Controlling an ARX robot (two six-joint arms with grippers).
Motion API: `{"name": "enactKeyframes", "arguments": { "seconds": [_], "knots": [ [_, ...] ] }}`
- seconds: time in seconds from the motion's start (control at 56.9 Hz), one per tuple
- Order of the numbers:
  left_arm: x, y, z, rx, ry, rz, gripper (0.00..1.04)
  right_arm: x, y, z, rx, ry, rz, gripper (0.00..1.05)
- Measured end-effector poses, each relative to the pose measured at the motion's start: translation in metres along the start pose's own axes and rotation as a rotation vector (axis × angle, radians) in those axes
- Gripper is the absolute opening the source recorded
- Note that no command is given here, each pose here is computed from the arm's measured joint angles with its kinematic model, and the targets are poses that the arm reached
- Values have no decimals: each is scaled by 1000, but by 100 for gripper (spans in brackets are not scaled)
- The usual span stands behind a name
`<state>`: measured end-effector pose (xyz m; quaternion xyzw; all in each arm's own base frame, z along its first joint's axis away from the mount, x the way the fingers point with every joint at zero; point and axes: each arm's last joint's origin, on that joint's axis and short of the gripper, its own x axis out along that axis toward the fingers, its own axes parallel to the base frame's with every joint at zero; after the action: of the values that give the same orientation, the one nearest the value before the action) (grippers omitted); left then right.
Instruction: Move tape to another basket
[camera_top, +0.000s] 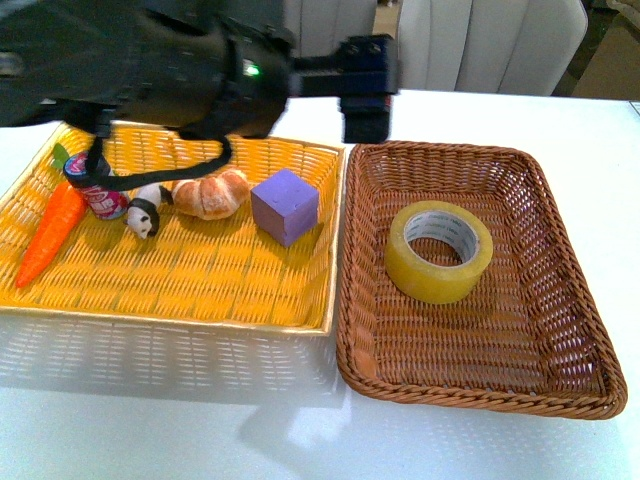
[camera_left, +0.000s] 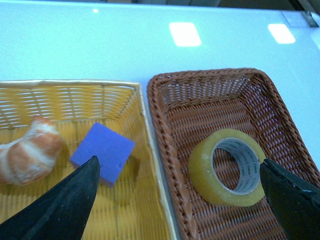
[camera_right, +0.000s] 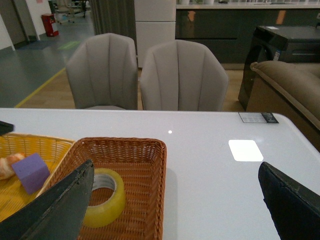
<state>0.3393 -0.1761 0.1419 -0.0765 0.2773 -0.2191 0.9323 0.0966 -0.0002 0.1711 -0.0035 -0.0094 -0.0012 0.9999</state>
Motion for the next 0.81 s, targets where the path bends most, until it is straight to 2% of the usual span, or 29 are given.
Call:
{"name": "enactKeyframes", "arguments": {
  "seconds": [0.176,0.264,0.281,0.299,0.334,0.404,0.492,0.774,0.809],
  "knots": [
    [-54,18,-4,-63,-121,-8,96,0,0,0,0,0,0,96],
    [-95,27,-5,-123,-193,-9,96,0,0,0,0,0,0,96],
    [-101,29,-8,-92,-264,62,92,0,0,0,0,0,0,96],
    [-103,29,-8,-85,-295,73,90,0,0,0,0,0,0,96],
    [-111,34,-11,-30,-424,215,83,0,0,0,0,0,2,96],
    [-128,43,-19,41,-541,370,71,0,0,0,0,0,3,96],
    [-147,52,-26,90,-571,423,56,0,0,0,0,0,0,96],
    [-184,69,-60,140,-556,437,4,0,0,0,0,-1,0,96],
    [-187,70,-63,141,-550,436,2,0,0,0,0,-1,0,96]
  ]
}}
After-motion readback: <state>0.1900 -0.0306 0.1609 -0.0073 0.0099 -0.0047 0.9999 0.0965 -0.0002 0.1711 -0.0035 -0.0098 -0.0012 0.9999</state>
